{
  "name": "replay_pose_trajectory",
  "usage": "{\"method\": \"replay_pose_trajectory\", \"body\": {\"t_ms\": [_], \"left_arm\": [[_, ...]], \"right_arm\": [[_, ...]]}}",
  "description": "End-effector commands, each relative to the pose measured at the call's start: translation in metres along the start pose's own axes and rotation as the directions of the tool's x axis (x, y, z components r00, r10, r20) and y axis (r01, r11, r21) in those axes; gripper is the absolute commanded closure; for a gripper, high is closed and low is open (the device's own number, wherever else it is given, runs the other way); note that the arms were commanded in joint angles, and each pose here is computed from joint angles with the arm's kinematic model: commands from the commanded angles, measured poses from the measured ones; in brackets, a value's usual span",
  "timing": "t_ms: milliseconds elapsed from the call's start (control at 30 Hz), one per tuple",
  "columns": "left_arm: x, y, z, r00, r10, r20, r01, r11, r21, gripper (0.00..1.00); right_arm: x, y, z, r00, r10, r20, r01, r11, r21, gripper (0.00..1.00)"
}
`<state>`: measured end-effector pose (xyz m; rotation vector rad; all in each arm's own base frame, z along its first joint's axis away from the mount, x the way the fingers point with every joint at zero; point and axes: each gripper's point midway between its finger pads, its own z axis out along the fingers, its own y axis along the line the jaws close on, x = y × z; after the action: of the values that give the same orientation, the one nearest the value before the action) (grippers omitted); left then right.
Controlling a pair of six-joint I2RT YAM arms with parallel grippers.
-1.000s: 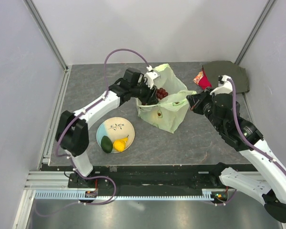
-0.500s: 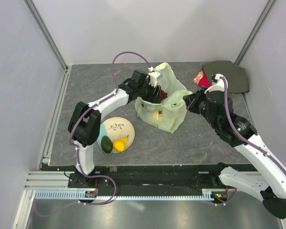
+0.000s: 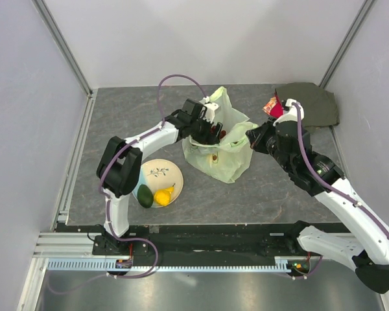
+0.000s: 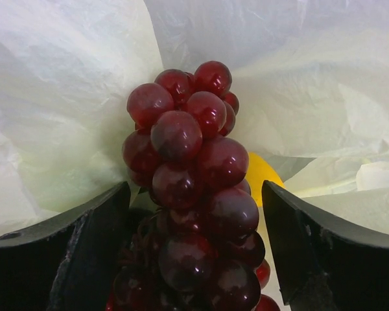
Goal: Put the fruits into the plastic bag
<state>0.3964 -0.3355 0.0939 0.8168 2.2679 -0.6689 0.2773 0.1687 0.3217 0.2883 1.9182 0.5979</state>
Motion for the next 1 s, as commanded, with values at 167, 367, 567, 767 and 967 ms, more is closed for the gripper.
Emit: {"method": "replay_pose_trajectory", "body": {"t_ms": [167,367,567,767,967], "left_arm": [[-0.084,-0.019,-0.068,0.977,0.053,0.208,-0.047,0.998,-0.034,0.07],[-0.099,-0.043,-0.112,0.952,0.117,0.282,-0.125,0.992,0.011,0.04],[-0.087,-0.070,-0.153,0.925,0.188,0.330,-0.226,0.971,0.081,0.04],[-0.063,-0.067,-0.202,0.914,0.104,0.392,-0.110,0.994,-0.007,0.04],[0.004,-0.004,-0.257,0.815,-0.248,0.524,0.426,0.869,-0.251,0.04]], "right_arm": [[-0.024,0.012,-0.011,0.997,0.021,0.073,-0.018,0.999,-0.047,1.00],[-0.025,0.011,-0.013,0.997,0.021,0.079,-0.017,0.999,-0.044,1.00],[-0.026,0.010,-0.016,0.996,0.023,0.083,-0.019,0.999,-0.048,1.00],[-0.026,0.009,-0.018,0.996,0.031,0.087,-0.027,0.998,-0.050,1.00],[-0.023,0.006,-0.020,0.996,0.036,0.087,-0.032,0.998,-0.051,1.00]]}}
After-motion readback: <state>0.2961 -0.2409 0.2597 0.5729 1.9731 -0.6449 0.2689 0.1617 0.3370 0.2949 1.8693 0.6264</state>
